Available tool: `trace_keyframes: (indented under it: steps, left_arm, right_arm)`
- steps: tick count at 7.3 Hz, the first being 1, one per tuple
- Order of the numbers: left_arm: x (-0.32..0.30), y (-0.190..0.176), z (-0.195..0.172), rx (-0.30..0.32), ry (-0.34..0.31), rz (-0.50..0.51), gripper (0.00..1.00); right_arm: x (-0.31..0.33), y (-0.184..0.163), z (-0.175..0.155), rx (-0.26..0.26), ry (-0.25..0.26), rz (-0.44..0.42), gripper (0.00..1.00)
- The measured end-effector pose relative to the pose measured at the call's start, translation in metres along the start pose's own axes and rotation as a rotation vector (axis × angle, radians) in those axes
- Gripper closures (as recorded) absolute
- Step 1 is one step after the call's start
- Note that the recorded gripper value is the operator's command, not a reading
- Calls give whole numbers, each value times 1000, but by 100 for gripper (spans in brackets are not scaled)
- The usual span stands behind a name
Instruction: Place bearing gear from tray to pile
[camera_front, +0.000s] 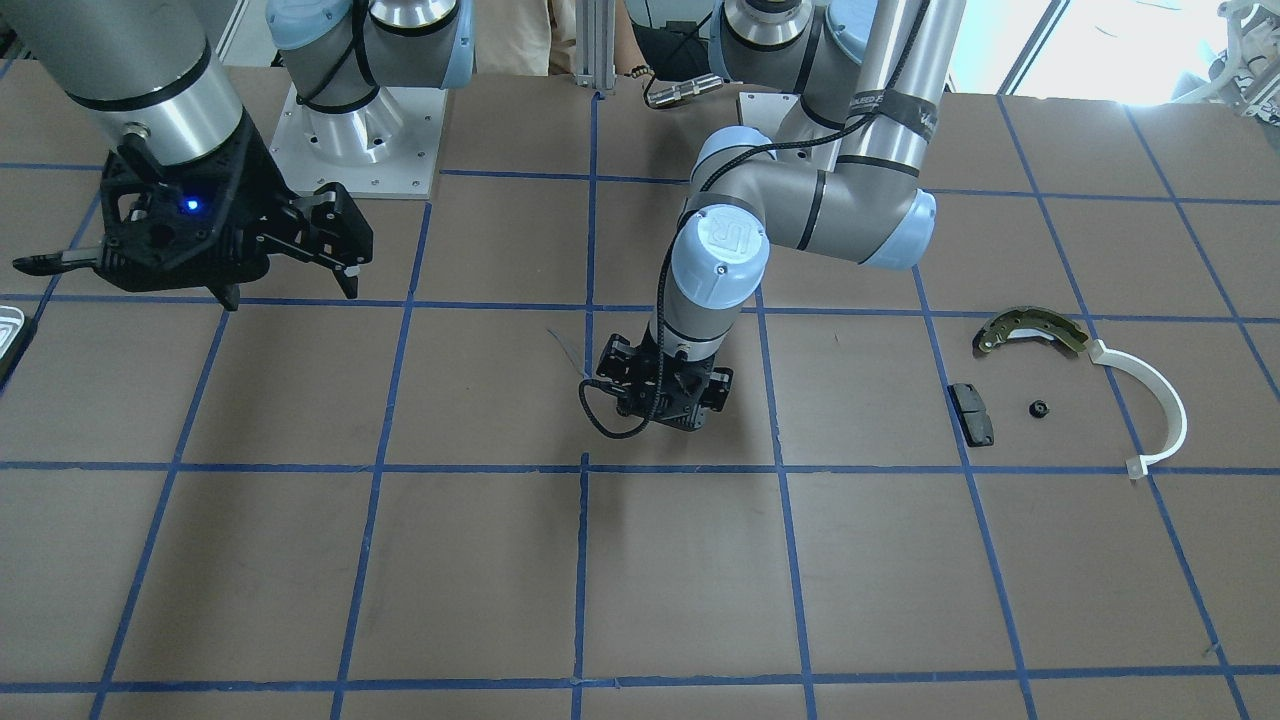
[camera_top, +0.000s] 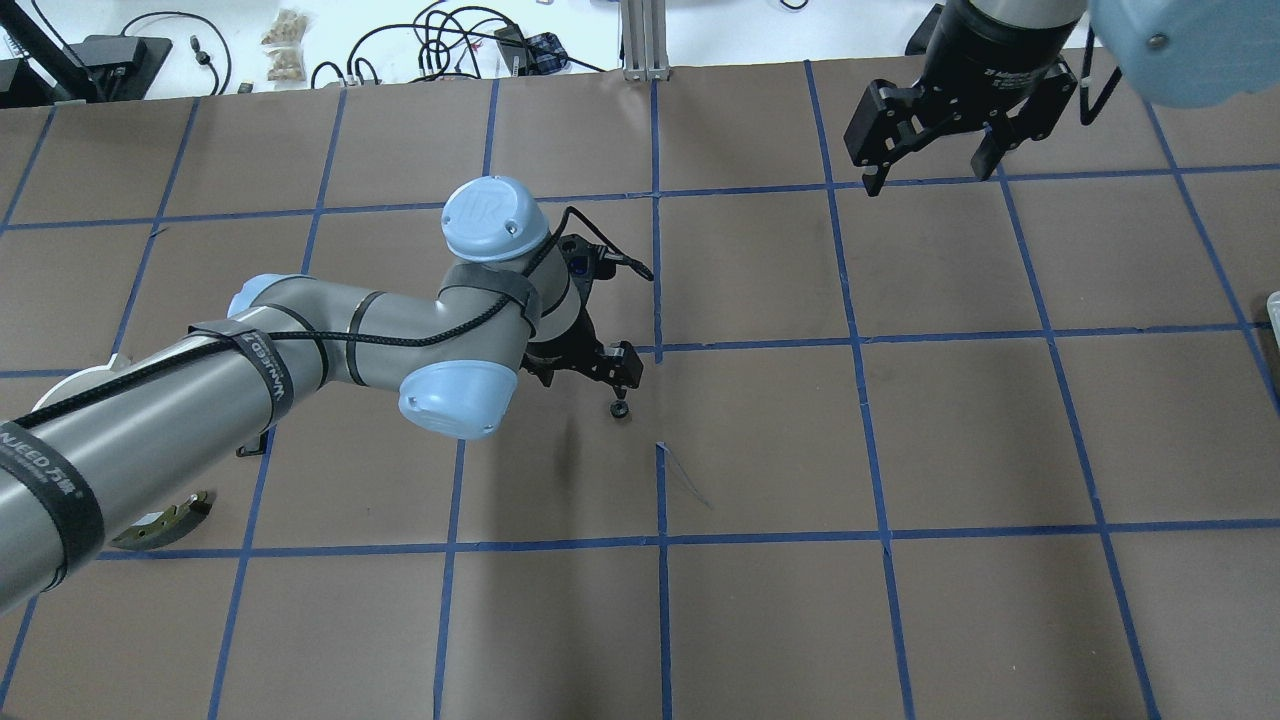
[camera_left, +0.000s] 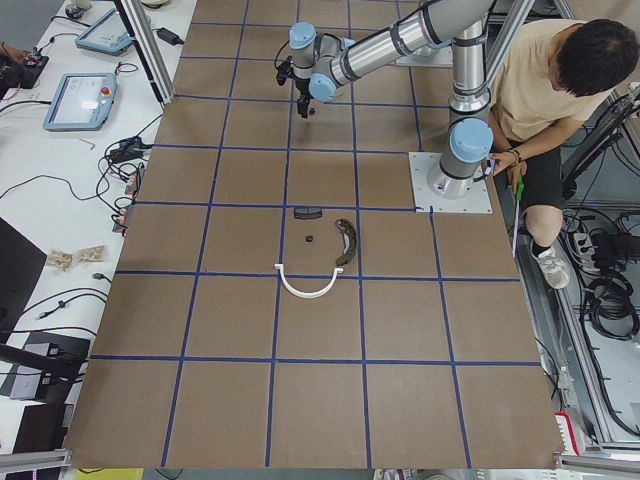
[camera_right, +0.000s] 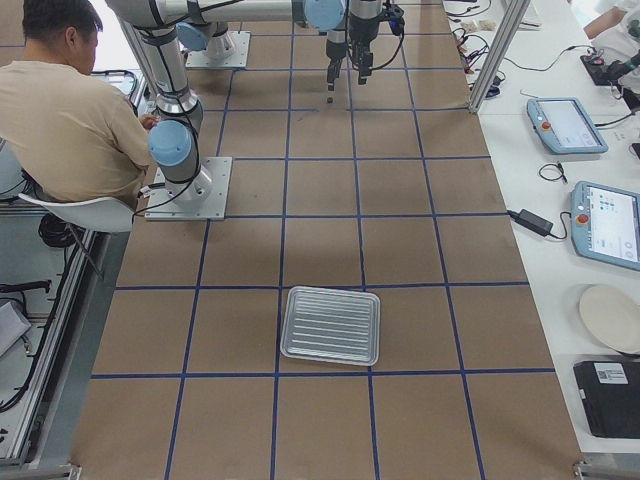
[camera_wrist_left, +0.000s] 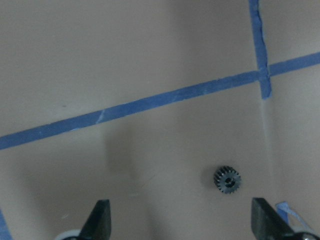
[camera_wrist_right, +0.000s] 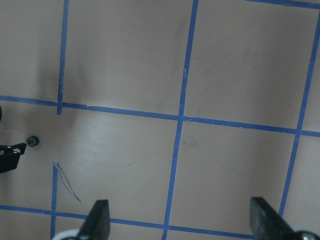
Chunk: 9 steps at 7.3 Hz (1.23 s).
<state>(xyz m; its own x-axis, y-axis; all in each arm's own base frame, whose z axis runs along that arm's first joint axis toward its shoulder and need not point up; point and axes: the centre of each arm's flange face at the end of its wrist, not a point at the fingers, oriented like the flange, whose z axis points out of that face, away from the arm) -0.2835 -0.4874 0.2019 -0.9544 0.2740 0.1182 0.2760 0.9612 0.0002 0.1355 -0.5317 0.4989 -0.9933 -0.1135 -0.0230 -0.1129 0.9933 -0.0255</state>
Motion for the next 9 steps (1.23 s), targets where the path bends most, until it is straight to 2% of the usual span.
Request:
trace_keyframes:
  steps: [1, 4, 5, 6, 9]
  left_arm:
    - [11, 2, 9, 6, -1, 25, 33]
    - [22, 2, 24, 9, -4, 52, 77]
    - [22, 2, 26, 7, -6, 55, 97]
    - [20, 2, 29, 3, -24, 59, 100]
    - [12, -5, 20, 16, -67, 60, 100]
  right_arm:
    - [2, 5, -8, 12, 1, 25, 0]
    - [-3, 10, -17, 27, -1, 94, 0]
    - [-3, 10, -17, 28, -1, 109, 0]
    - [-3, 10, -17, 29, -2, 116, 0]
    - [-4, 10, -16, 27, -4, 119, 0]
